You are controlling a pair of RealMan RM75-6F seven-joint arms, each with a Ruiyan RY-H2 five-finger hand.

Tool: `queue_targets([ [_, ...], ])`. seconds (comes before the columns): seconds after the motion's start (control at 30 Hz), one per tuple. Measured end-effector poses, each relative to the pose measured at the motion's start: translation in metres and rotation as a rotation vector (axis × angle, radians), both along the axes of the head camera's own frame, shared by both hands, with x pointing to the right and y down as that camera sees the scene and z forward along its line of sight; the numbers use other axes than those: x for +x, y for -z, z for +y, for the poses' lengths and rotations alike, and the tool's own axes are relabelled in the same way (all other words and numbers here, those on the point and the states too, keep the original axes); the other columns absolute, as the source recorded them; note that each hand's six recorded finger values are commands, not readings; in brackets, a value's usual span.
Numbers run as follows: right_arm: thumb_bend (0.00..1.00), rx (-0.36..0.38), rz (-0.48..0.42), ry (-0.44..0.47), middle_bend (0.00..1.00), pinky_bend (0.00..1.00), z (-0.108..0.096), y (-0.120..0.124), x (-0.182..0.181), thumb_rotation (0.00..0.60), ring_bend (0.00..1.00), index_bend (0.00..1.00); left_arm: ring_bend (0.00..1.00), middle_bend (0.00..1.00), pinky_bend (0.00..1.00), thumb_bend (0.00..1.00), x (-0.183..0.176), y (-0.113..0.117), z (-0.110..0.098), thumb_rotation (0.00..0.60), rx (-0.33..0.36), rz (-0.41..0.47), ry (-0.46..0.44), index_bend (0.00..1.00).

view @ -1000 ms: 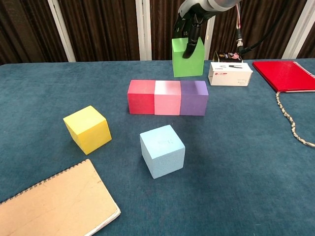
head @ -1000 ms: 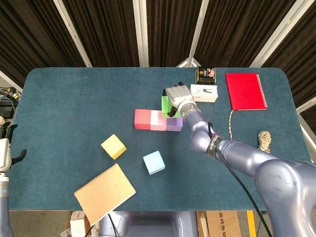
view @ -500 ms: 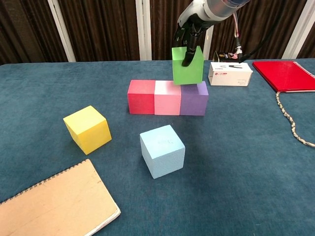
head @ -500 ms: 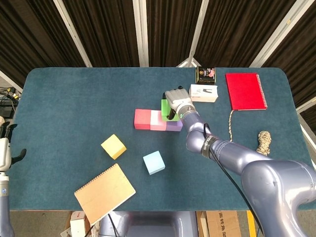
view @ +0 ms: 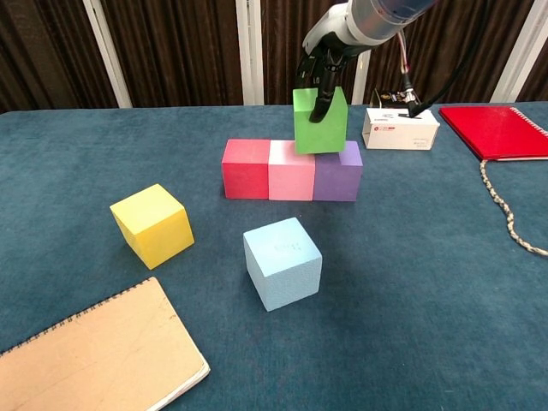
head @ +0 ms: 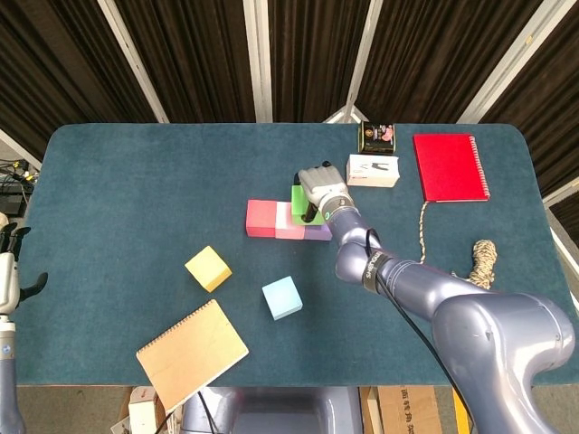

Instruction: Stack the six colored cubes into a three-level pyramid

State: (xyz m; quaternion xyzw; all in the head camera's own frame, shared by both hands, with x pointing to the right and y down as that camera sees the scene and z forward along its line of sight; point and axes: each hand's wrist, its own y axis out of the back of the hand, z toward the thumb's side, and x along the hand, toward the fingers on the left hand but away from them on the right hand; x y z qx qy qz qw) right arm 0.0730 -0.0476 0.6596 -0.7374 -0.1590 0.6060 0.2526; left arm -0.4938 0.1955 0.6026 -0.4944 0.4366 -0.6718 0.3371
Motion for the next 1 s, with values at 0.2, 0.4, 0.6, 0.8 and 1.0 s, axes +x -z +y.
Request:
queue_targets([
  [0.2, 0.34, -0.003, 0.001, -0.003, 0.32, 0.00, 0.0014, -0.0035, -0.0009, 0.600, 0.18, 0.37, 0.00, 0.09, 0.00, 0.31, 0.0004, -0.0017, 0.0002, 0.600, -0.008, 0.002, -0.002, 0.18],
  [0.4, 0.34, -0.005, 0.002, -0.004, 0.32, 0.00, 0.0020, -0.0048, -0.0021, 0.600, 0.18, 0.37, 0.00, 0.09, 0.00, 0.31, -0.0005, -0.0007, -0.0001, 0.600, -0.004, 0.003, 0.002, 0.18],
  [0.6, 0.34, -0.006, -0.001, -0.005, 0.32, 0.00, 0.0022, -0.0042, -0.0034, 0.600, 0.18, 0.37, 0.00, 0.09, 0.00, 0.31, -0.0004, -0.0003, 0.0000, 0.600, -0.003, 0.006, 0.001, 0.18],
  [0.8, 0.34, -0.009, -0.001, -0.005, 0.31, 0.00, 0.0038, -0.0045, -0.0037, 0.600, 0.17, 0.37, 0.00, 0.08, 0.00, 0.31, -0.0005, 0.0004, 0.0002, 0.600, -0.002, 0.007, 0.003, 0.18],
  [1.0, 0.34, -0.012, -0.003, -0.005, 0.31, 0.00, 0.0048, -0.0062, -0.0046, 0.600, 0.17, 0.35, 0.00, 0.09, 0.00, 0.31, -0.0010, 0.0015, 0.0001, 0.600, 0.002, 0.008, 0.005, 0.18],
])
